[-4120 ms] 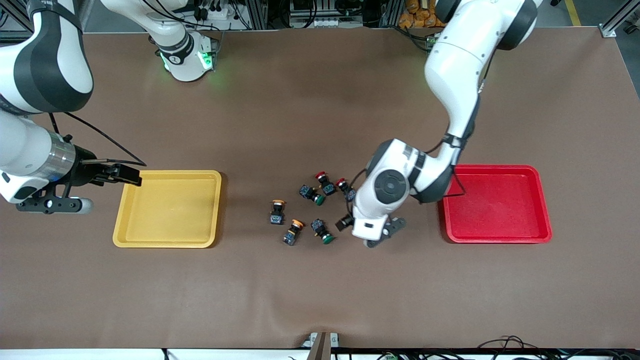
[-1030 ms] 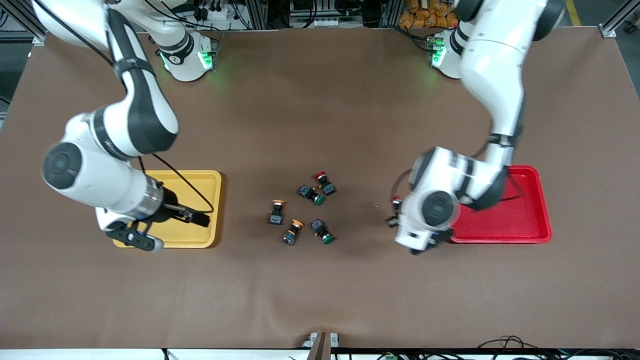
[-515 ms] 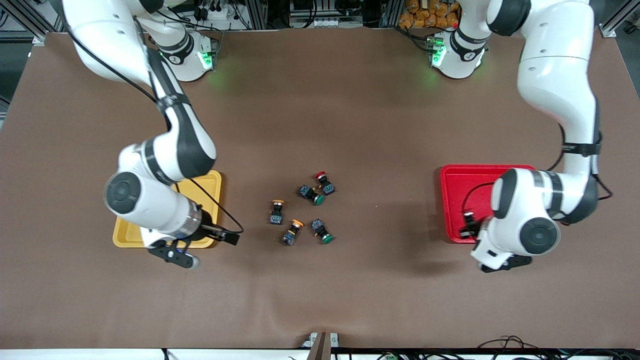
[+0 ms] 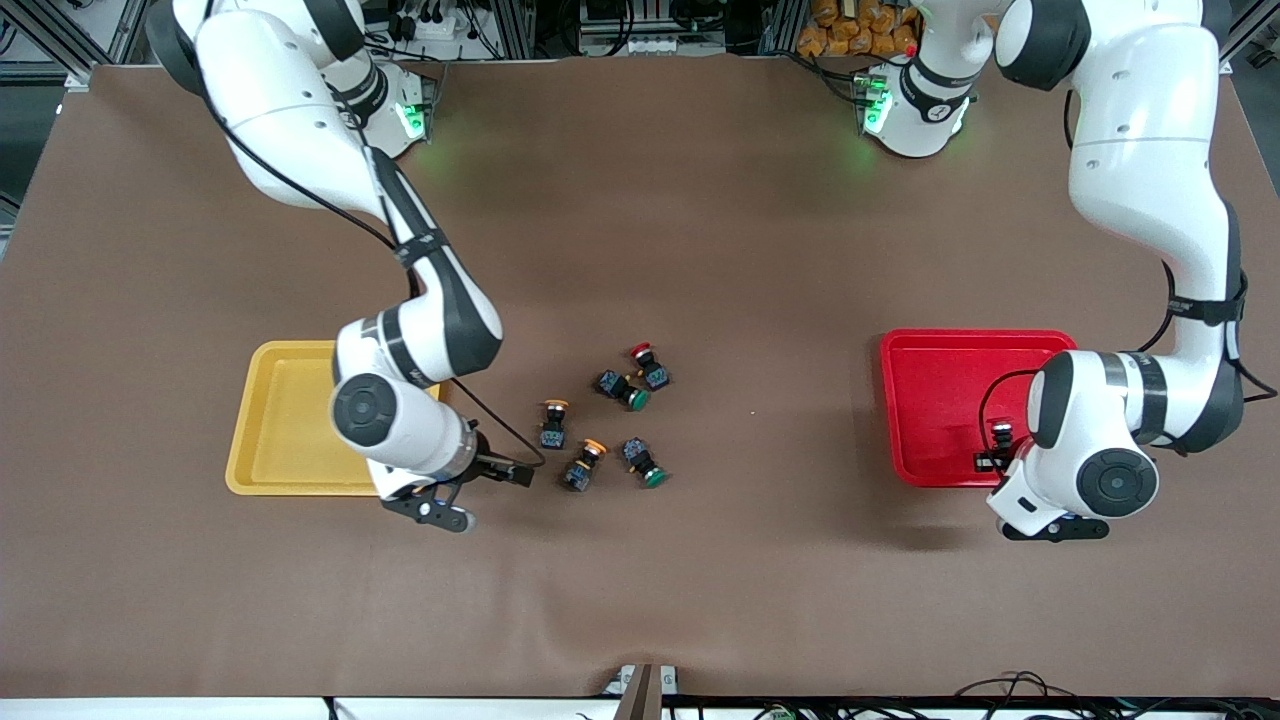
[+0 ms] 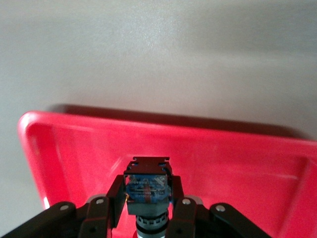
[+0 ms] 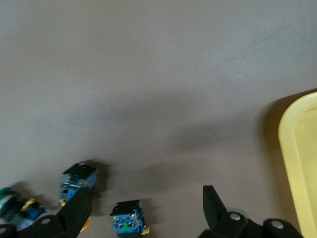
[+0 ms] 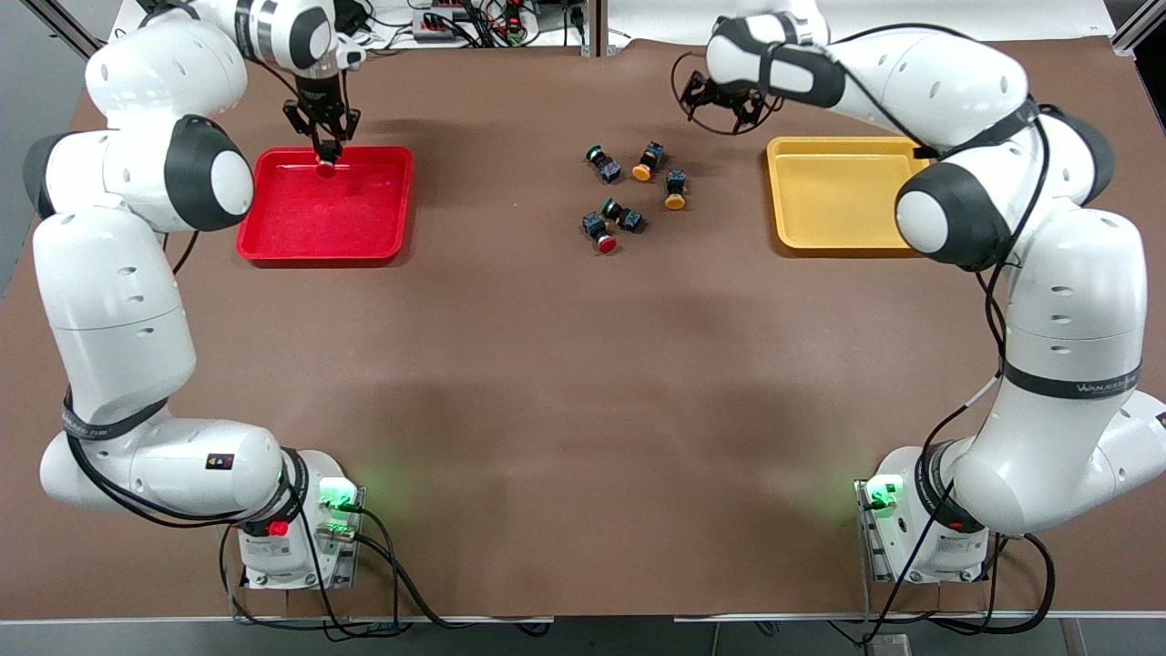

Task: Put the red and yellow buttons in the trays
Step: 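Place the red button in the red tray while the right gripper descends, then open the left gripper while the right gripper grasps a yellow-based button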

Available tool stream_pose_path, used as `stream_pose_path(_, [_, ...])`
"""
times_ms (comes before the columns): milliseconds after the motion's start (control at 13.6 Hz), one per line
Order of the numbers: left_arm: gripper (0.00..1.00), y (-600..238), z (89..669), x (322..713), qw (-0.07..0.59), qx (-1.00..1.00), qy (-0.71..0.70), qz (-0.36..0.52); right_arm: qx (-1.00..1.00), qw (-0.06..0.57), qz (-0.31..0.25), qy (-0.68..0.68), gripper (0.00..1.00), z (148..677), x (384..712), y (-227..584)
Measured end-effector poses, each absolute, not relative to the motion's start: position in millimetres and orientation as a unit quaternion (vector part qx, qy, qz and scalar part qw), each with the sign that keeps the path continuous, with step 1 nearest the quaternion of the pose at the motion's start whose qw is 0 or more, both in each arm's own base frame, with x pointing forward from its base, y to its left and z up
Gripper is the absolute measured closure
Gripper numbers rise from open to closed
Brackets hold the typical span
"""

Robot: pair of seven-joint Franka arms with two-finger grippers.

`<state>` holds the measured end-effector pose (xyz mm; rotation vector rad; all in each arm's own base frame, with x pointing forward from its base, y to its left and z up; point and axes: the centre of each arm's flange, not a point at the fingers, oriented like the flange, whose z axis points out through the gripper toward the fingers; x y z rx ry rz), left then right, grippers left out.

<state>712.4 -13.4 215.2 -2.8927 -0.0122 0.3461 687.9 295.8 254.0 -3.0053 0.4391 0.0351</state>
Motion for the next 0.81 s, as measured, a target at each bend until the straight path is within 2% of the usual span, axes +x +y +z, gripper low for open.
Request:
stream_pose_path(147, [0.59,-6.7,193.0,709.5,0.109,-0.987,0.010,0.120,-0.989,0.042,0.018,0.143,0.00,233.7,679.3,311.4])
stream_pose_path(368, [0.56,-4.2,195.1,710.6,0.106,-0.987,0.032,0.119,-0.990,0.037,0.026,0.134,0.00,217.8,669.1,328.6])
stream_pose_path(515, [0.37,-5.3,198.2,711.2,0.105,-0.987,0.034,0.117,-0.991,0.030,0.029,0.127,0.00,210.1,659.5,344.8])
stream_pose_path(736, [0.04,-9.1,201.6,711.8,0.104,-0.987,0.036,0.115,-0.992,0.023,0.033,0.119,0.00,200.2,650.1,358.6])
stream_pose_path(809, [0.00,-10.7,205.3,712.1,0.104,-0.987,0.037,0.114,-0.992,0.020,0.035,0.116,0.00,197.9,647.7,361.5])
